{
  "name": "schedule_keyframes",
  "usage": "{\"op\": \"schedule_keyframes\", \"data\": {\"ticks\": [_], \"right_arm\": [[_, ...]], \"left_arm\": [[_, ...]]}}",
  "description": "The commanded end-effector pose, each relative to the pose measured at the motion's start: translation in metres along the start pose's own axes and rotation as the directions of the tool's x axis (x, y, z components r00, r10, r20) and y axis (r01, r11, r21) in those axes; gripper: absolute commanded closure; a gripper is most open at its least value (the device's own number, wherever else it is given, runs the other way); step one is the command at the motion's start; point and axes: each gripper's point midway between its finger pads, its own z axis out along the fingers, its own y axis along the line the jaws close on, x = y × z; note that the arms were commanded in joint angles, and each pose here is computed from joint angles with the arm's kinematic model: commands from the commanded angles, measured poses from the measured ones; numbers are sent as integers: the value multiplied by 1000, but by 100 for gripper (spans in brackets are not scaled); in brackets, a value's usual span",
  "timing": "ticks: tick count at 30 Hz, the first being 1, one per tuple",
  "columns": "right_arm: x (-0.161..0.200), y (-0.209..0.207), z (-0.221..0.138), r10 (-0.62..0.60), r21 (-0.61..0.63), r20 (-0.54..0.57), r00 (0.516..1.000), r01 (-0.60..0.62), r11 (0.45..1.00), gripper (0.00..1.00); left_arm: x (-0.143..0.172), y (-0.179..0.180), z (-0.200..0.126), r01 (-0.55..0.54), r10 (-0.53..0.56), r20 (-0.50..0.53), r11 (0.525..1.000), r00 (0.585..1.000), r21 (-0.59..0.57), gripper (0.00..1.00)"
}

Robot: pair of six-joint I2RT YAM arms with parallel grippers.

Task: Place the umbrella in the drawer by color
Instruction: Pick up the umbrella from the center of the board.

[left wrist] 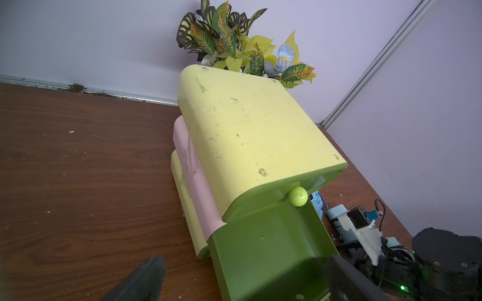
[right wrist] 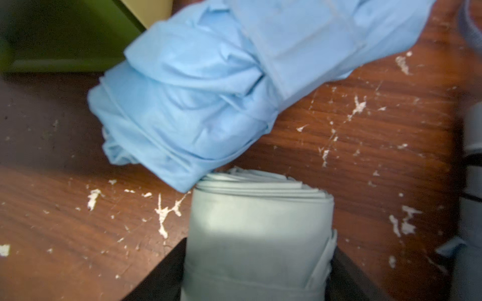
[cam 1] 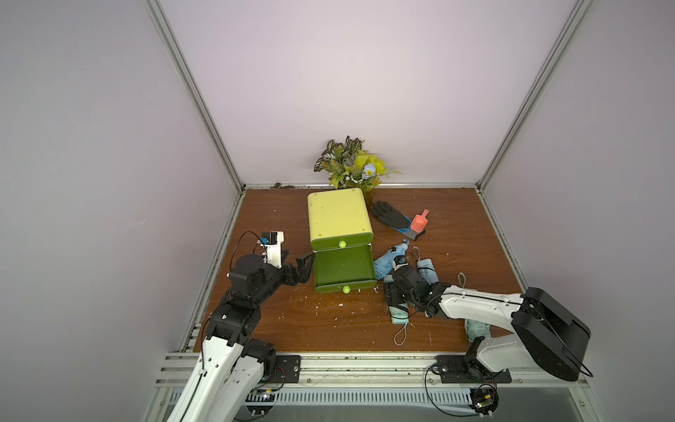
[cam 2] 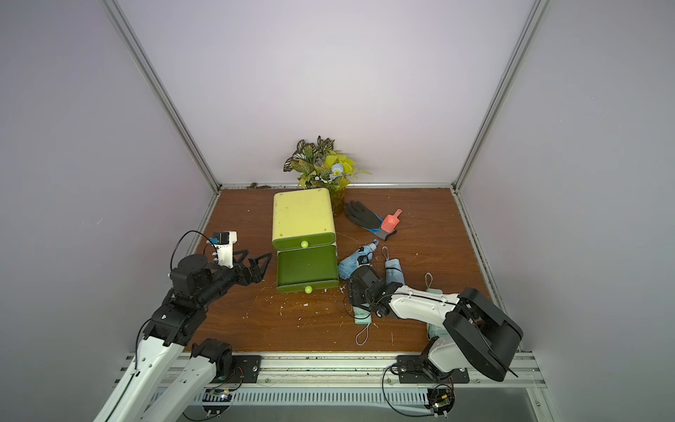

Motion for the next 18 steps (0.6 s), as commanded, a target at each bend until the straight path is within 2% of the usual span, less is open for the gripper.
{"op": "schedule_keyframes", "data": {"ticks": [1,4,7,11,14,16,18], "right_arm": [[-19,-21,-22,81,41,139,987,-88,995,34],[-27,-29,-42,212,-51,262,942,-206,977,48],[-34,-41,-63,318,-118,353,880,-295,948,50],[-66,-42,-110,439,-284,486,756,-338,897,53],[-99,-28,-155,477,-435,579,661,-245,867,52],[-120,-9,-190,445,-505,656,609,-84,859,50],[-133,6,-213,402,-516,712,576,41,856,48]], "left_arm": [[-7,4,-2,-3,3,35,1000,999,-21,0],[-14,4,-8,6,-3,79,1000,997,-29,0],[-23,-3,-13,12,-13,136,1000,991,8,0],[-36,-37,-12,77,-118,174,972,978,223,0],[-46,-64,-10,125,-203,200,930,959,345,0],[-57,-83,-6,114,-201,209,924,957,366,0],[-65,-102,1,93,-175,196,926,965,367,0]]}}
